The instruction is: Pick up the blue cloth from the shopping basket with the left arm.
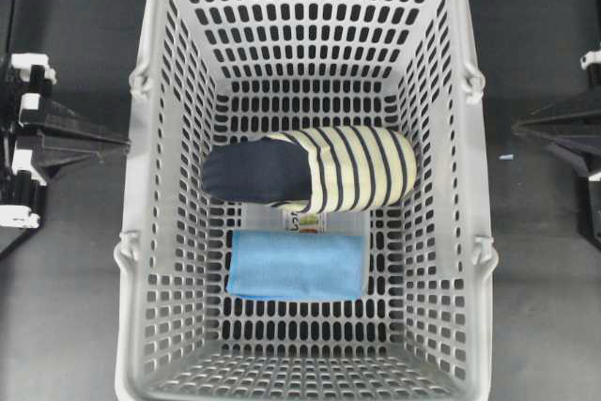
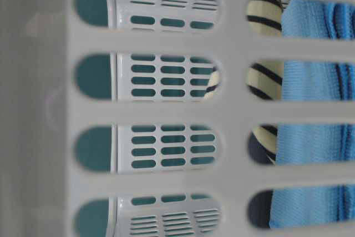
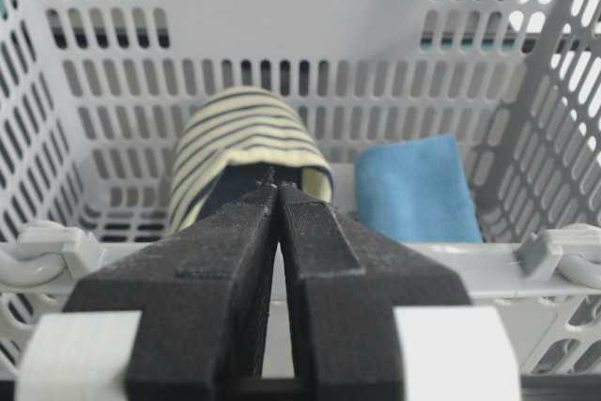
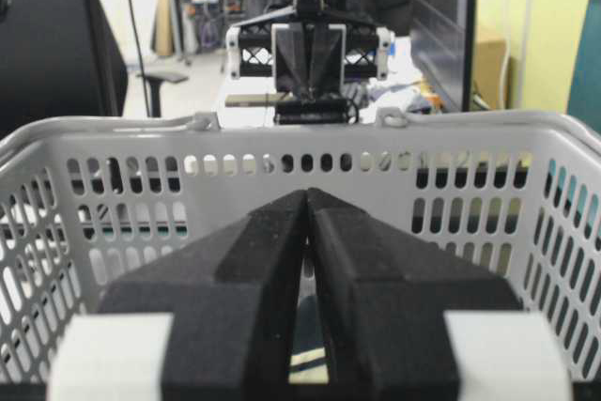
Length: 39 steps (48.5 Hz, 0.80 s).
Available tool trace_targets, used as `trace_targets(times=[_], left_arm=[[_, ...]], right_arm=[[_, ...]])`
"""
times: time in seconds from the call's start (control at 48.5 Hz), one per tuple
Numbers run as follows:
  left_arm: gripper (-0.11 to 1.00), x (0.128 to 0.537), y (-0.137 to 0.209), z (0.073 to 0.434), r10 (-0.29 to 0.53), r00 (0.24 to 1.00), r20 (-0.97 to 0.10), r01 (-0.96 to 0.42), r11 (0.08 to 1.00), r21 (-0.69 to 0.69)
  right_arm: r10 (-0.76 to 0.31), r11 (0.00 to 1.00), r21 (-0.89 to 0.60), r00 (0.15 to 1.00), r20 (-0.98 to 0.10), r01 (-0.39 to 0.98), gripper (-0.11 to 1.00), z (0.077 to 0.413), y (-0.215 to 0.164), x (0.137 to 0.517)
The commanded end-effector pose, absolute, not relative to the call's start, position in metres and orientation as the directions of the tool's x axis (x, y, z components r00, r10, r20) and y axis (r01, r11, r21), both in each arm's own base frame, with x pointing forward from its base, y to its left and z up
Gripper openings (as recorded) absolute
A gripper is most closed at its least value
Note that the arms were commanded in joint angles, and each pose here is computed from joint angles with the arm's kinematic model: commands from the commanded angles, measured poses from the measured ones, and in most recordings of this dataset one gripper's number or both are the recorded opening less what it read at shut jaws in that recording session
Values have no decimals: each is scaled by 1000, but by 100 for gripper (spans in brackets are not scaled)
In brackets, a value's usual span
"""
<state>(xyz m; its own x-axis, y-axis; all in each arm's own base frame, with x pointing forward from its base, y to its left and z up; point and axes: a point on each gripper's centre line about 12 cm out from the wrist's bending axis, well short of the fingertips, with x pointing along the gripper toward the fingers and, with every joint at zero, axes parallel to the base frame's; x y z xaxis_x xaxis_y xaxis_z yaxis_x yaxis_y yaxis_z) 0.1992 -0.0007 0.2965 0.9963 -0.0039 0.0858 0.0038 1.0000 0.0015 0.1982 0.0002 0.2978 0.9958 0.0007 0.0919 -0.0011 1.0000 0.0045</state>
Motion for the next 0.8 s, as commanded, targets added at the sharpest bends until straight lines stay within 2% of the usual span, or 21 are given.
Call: trace_targets(times=[0.0,0.041,0.082,0.247,0.453,0.577,0.659,0.742,0.783], left_arm=[[6,198,-7,317,-41,991,128,39,999,18],[3,200,-9,324,-47,992,119,47,999,-2],[0,201,-10,329,-53,993,110,55,998,-11],[1,210,-16,350,-78,997,15,78,997,-11],[1,226,-18,382,-73,991,-116,71,997,-20],[1,243,-20,391,-73,976,-204,72,997,-13],[1,257,-21,396,-68,960,-271,69,998,-8],[1,269,-22,396,-64,941,-332,66,998,-6],[1,277,-23,396,-63,929,-364,66,998,-6]], right_arm=[[3,1000,17,995,96,-4,1,301,1,201],[-3,999,42,996,87,-1,3,301,0,201],[-3,998,65,997,73,-2,0,302,0,202],[5,989,146,1000,-11,-3,-1,304,1,203],[9,991,137,997,-83,2,-1,311,2,203],[12,991,132,987,-157,8,-1,308,2,202],[14,992,127,986,-163,7,0,309,3,202],[14,993,121,987,-160,6,6,310,3,201],[13,994,112,987,-159,5,16,311,3,200]])
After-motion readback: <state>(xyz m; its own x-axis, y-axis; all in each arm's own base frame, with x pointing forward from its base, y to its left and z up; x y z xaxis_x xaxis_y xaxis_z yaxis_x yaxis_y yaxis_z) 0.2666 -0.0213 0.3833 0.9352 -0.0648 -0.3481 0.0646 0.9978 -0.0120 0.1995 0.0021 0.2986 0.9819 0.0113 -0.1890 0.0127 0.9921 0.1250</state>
